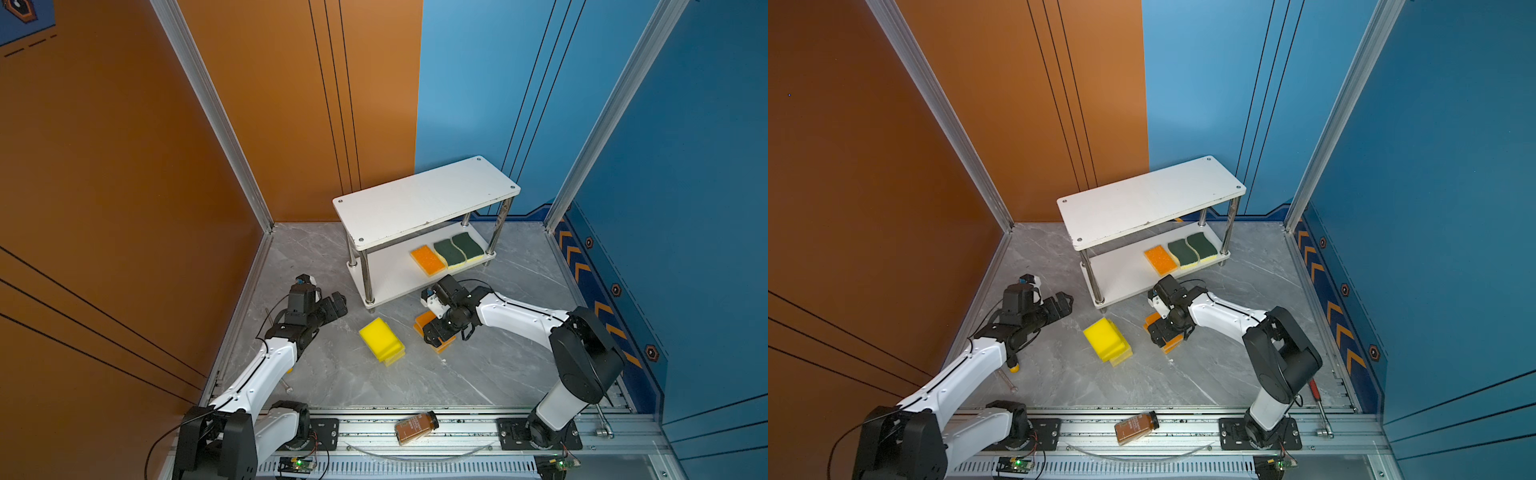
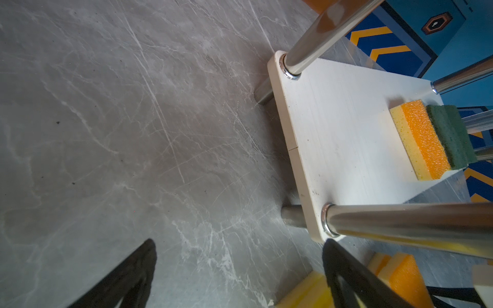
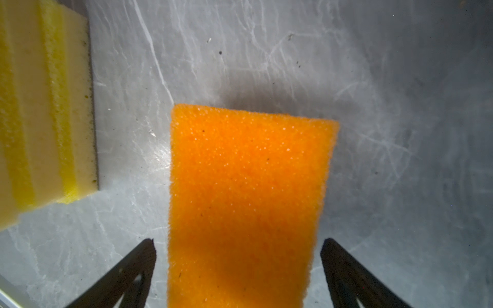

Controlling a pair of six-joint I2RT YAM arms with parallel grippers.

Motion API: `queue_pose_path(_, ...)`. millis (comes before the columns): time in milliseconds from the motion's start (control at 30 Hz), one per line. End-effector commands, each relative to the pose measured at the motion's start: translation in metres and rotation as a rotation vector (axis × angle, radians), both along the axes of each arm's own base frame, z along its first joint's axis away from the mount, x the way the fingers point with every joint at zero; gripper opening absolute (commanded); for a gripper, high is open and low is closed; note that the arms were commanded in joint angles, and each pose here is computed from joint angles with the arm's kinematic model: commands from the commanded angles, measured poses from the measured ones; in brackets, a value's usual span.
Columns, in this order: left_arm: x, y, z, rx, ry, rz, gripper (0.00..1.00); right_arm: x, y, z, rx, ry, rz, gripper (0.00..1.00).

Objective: Arrange cleaning sponges on a shelf
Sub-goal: Pick up the cleaning sponge.

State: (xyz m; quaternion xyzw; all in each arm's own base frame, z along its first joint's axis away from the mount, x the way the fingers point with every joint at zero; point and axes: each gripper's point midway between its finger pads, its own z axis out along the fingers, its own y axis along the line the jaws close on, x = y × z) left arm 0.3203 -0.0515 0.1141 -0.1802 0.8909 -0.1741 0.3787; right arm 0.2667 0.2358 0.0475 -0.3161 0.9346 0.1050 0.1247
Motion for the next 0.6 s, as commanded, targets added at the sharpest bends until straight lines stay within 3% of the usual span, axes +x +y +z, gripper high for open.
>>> queue_pose_path(0, 0.001, -0.001, 0.000, -0.023, 0.001, 0.005, 0.98, 0.004, -0.001, -0.004, -0.027, -0.013, -0.016, 0.92)
queue_pose_path(567, 0.002, -0.003, -0.004, -0.034, 0.004, 0.001, 0.98, 0.009, -0.005, 0.005, -0.006, -0.026, -0.031, 0.63)
